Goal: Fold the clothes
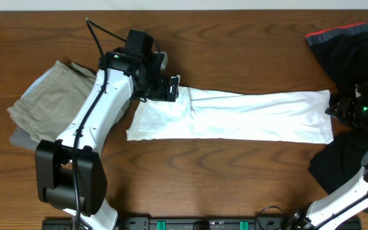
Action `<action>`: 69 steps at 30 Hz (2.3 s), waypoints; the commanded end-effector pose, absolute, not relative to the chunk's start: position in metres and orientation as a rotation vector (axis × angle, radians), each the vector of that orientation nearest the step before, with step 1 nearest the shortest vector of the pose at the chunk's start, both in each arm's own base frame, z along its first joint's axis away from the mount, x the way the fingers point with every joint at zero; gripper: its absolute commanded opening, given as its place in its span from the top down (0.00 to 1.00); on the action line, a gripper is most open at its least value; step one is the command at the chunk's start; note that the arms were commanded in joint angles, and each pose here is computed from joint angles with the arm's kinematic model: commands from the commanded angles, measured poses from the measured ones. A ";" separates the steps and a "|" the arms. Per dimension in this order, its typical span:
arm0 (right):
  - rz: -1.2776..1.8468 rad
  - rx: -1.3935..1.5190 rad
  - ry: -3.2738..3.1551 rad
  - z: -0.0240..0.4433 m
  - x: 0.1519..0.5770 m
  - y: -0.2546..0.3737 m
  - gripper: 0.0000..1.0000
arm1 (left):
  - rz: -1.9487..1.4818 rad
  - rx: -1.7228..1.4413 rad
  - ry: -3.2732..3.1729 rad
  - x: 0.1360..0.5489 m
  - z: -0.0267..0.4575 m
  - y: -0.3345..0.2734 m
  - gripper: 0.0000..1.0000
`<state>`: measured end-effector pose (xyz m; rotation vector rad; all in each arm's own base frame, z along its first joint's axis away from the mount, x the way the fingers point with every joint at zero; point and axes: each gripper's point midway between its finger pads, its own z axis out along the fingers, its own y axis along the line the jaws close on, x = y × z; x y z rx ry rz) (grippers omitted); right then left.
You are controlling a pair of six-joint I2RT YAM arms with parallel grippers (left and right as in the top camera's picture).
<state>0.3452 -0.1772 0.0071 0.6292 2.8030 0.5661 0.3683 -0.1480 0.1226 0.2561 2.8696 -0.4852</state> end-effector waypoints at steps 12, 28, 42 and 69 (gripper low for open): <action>0.799 0.414 2.870 -0.020 0.339 -0.133 0.49 | -0.503 0.259 2.832 0.374 0.131 -0.151 0.03; 0.902 0.437 2.821 0.011 0.349 -0.128 0.99 | -0.503 0.260 2.828 0.375 0.132 -0.151 0.03; 0.691 0.518 2.762 0.110 0.384 -0.154 0.98 | -0.494 0.157 2.695 0.371 0.189 -0.118 0.02; 0.412 -0.333 3.066 0.094 0.373 0.146 0.98 | -0.469 0.082 2.555 0.360 0.242 -0.088 0.01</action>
